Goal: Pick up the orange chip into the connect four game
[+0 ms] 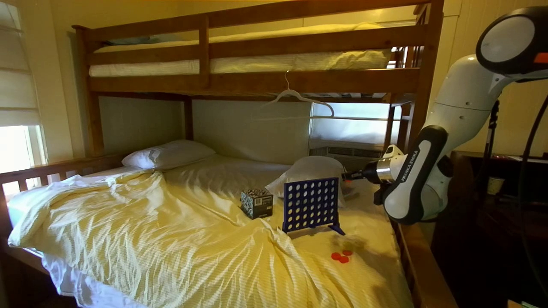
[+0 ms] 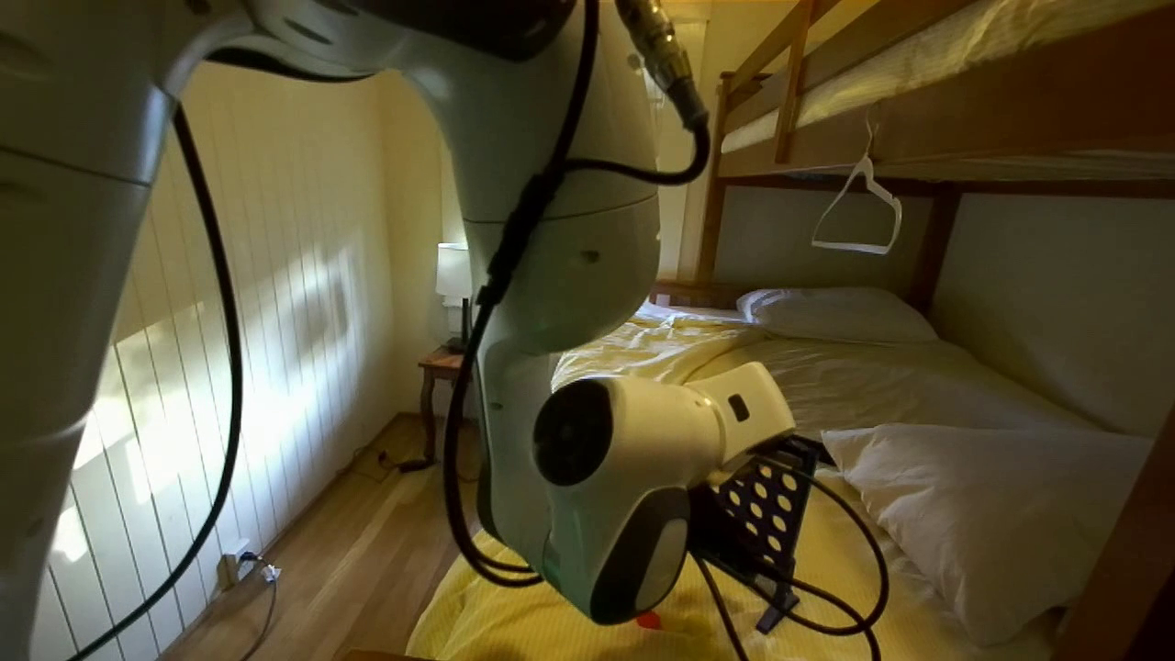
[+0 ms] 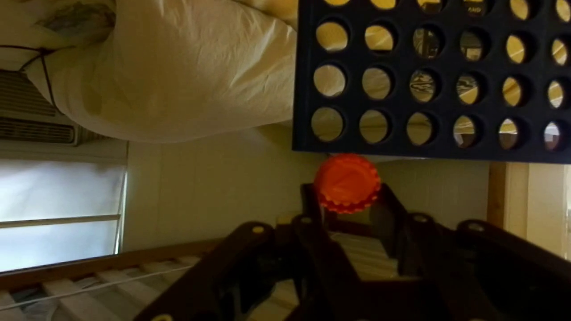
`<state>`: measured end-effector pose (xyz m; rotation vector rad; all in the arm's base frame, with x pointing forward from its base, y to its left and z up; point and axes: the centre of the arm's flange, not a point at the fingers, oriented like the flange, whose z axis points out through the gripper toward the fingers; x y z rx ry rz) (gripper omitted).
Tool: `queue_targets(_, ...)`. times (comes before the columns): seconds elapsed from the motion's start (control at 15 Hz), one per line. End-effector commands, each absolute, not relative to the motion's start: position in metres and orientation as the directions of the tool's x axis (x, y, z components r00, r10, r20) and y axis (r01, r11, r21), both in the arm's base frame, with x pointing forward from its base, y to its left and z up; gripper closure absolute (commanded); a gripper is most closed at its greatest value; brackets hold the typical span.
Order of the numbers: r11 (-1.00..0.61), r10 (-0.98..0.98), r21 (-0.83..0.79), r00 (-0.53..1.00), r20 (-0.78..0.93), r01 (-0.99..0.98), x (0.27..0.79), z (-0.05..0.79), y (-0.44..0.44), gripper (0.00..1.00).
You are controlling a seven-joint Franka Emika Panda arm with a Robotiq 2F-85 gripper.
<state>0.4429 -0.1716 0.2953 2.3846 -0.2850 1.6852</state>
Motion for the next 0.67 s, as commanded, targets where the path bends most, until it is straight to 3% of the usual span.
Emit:
queue_targets(0.0,-0.961,-0.079,-0.010,0.238,0.968,-0.277,0.445,0.298,-0.179,0.91)
queue_targets(0.27,-0.954,-0.153,-0.102,0.166,0.974,-0.281,0.458,0.307,-0.185,0.91)
queue_targets(0.33,-0.953,-0.121,-0.053,0.215,0.969,-0.298,0.454,0.312,-0.178,0.66)
queue_targets(0.6,-0.951,-0.139,-0.080,0.184,0.973,-0.299,0.462,0.321,-0.181,0.66)
